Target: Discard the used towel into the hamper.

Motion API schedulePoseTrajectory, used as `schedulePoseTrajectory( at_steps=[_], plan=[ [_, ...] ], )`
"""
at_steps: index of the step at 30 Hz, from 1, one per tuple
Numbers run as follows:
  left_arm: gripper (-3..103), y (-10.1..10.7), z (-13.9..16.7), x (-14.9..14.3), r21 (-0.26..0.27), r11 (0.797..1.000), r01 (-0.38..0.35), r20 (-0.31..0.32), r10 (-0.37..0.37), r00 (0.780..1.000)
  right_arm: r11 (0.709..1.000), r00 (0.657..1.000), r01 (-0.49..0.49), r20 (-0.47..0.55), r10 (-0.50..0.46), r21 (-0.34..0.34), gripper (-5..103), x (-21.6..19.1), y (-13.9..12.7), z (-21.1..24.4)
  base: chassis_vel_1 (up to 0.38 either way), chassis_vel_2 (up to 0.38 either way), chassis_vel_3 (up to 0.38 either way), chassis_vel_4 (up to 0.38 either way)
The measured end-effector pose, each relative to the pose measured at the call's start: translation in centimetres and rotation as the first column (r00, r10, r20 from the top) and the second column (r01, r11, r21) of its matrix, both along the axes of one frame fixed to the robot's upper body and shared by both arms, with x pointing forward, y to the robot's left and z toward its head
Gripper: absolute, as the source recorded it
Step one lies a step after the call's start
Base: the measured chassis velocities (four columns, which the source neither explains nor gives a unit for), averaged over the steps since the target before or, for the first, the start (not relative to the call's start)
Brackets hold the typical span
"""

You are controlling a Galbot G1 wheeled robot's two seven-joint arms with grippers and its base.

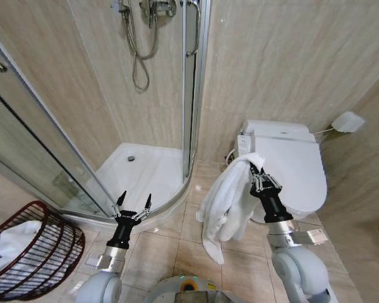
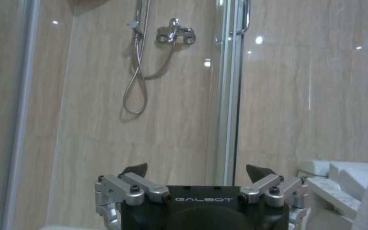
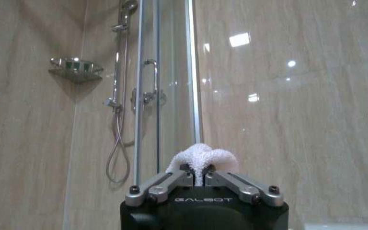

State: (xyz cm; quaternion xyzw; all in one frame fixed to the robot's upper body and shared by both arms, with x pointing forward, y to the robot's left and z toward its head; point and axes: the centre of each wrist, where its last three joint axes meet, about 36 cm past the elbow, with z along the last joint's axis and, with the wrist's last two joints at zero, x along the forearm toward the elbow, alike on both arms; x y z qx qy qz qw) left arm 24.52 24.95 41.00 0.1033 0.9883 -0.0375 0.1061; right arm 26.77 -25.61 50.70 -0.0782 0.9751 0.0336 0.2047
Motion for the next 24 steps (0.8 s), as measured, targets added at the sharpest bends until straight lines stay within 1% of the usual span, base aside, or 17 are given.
schedulePoseTrajectory(
  at_steps=[24],
  plan=[
    [100,0.00,0.00,0.00,0.000,1.000,0.000,0.000,0.000,1.000,1.000,1.000,-0.010,0.022,0.010,0.001,4,-0.32,0.03,0.73,0.000,0.000,0.000,0.000]
  ],
)
